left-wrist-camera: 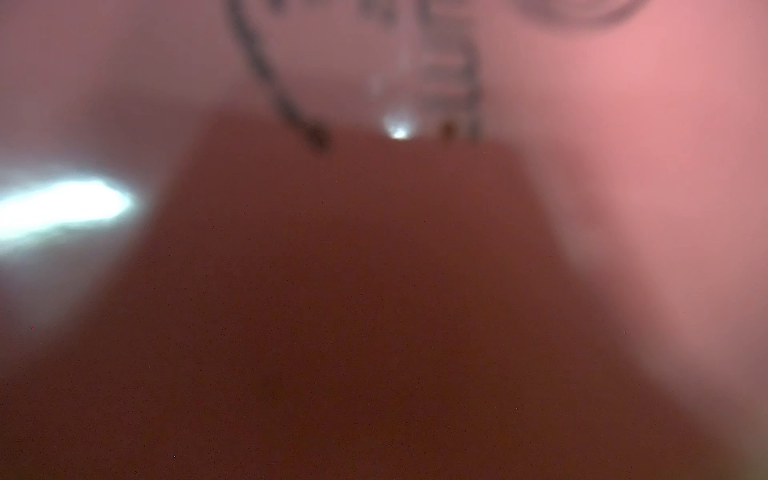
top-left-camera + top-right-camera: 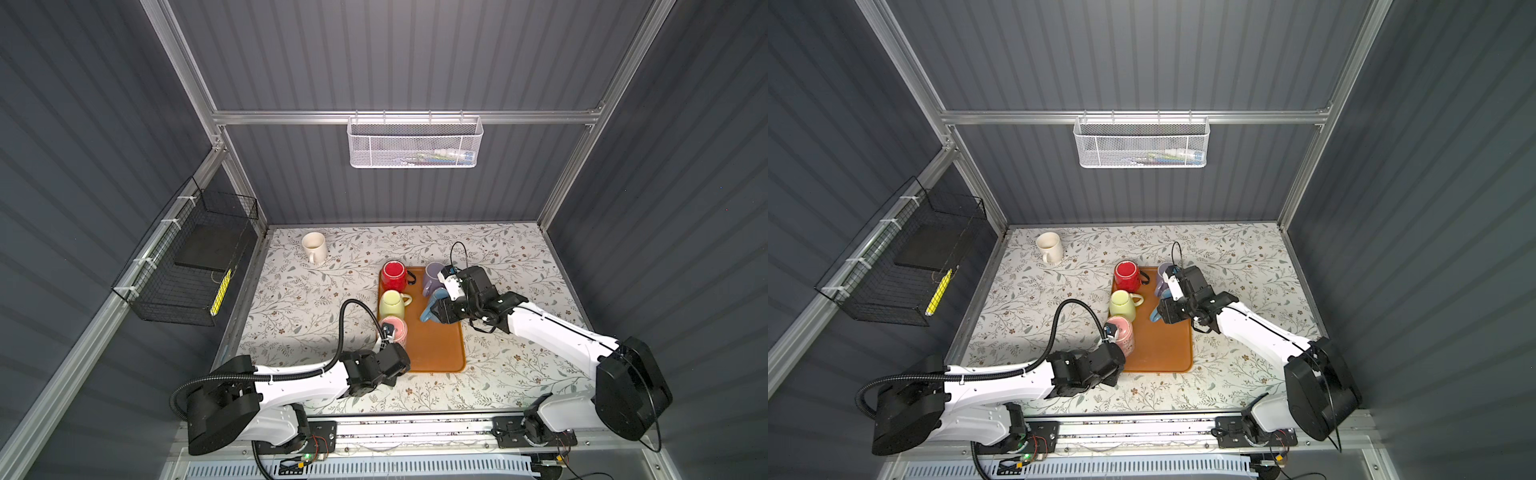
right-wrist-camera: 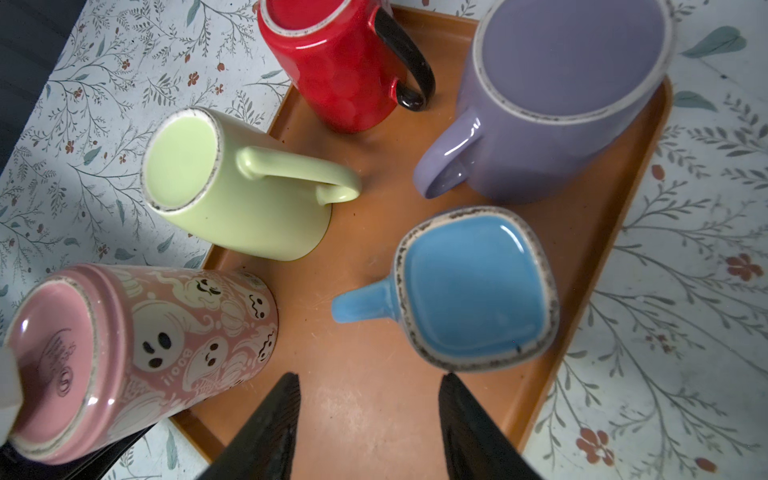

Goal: Turn the mug right side up
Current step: 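Lower the left gripper onto the pink mug and close on its handle, then lift the pink ghost mug off the tray with the left gripper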

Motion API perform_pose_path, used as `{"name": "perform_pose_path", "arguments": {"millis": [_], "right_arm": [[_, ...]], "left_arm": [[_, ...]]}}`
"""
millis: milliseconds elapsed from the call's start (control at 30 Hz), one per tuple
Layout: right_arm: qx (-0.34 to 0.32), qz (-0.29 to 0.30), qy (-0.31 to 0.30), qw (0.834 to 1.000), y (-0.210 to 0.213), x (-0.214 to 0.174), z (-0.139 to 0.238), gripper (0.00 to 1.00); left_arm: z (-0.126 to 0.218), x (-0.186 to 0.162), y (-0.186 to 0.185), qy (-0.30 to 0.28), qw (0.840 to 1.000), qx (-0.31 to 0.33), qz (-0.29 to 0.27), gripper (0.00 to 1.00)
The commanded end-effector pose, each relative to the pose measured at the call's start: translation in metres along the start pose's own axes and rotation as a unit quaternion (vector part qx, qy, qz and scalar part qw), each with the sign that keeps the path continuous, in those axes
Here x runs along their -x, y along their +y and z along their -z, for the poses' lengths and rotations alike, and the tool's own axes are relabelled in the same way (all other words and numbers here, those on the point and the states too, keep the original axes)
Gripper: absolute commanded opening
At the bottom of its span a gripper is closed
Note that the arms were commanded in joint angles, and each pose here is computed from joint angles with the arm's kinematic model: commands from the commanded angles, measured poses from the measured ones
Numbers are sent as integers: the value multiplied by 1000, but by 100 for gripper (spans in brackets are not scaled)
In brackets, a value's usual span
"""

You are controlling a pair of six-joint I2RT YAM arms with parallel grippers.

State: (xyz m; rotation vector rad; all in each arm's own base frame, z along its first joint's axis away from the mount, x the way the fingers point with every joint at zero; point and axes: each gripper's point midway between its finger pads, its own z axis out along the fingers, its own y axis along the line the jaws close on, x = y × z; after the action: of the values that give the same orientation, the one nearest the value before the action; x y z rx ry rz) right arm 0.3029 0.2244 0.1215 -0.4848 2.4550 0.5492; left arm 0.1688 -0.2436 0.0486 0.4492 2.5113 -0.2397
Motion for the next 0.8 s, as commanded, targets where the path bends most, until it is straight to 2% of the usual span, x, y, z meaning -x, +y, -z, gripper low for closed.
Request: {"name": "perform_pose_path", "arguments": {"millis": [0, 200, 467, 767], "right_arm": [[5, -7, 1, 1000, -1, -1, -4, 56], [3, -8, 1, 1000, -2, -2, -5, 55], [0, -10, 0, 1000, -4, -4, -4, 55], [-1, -11, -5, 1000, -5, 0, 0, 55]], "left_arm": [[8, 12, 4, -15, 1000, 20, -7, 12], [14, 23, 5, -31, 999, 27, -13, 0], [22, 36, 10, -50, 999, 21, -3, 0], [43, 71, 23, -94, 995, 4, 14, 0]]}}
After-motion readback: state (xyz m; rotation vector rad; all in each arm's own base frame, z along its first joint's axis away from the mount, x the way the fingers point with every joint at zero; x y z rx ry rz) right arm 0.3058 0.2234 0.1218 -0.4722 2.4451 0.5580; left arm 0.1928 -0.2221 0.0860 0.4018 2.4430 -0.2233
